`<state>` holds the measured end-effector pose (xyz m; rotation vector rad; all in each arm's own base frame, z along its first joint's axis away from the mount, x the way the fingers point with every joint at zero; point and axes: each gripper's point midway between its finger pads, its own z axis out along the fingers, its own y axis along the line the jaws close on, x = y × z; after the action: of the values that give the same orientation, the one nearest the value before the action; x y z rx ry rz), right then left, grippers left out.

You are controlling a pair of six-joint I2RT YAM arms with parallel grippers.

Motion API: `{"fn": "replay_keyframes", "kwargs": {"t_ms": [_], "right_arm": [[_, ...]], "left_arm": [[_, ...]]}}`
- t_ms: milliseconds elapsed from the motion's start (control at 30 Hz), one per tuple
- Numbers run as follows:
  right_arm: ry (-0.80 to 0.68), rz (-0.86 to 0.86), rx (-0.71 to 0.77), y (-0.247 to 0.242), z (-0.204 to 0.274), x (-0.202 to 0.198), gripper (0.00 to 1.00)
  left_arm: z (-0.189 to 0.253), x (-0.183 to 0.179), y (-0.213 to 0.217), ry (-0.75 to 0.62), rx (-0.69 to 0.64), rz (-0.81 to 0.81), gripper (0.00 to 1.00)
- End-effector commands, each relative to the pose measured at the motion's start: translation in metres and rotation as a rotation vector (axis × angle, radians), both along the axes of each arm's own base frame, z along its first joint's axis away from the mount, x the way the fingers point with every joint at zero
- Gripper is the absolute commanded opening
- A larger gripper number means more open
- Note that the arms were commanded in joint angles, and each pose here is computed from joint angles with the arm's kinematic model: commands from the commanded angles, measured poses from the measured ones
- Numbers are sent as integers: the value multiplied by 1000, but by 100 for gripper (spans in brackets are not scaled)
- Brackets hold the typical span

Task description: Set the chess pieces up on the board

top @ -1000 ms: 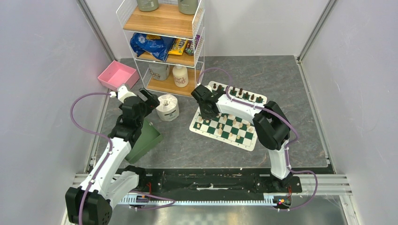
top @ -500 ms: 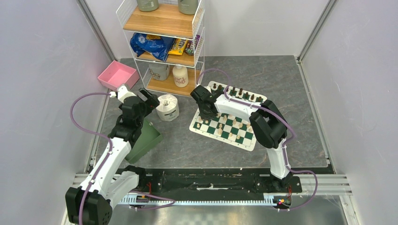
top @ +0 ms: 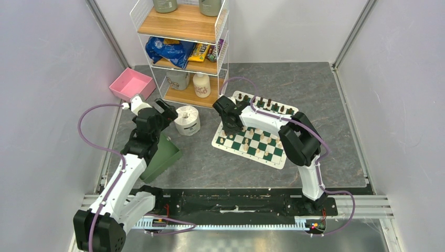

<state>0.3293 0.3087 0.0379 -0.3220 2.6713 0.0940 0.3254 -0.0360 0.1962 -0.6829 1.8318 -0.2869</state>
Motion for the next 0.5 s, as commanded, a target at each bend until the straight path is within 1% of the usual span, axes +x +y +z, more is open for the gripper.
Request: {"fn": "replay_keyframes", "kwargs": {"t_ms": [0, 67, 200, 467], "right_arm": [[-40, -9, 37, 8, 14, 11, 30], [-52, 1, 42, 9, 22, 12, 36], [-68, 8, 51, 9, 35, 13, 42], [-91, 30, 120, 13, 62, 2, 47]], "left_arm": [[11, 3, 5, -35, 18, 11, 100], [12, 3, 4, -37, 15, 7, 100], [15, 3, 3, -44, 10, 3, 100], [16, 3, 3, -46, 7, 2, 100]]}}
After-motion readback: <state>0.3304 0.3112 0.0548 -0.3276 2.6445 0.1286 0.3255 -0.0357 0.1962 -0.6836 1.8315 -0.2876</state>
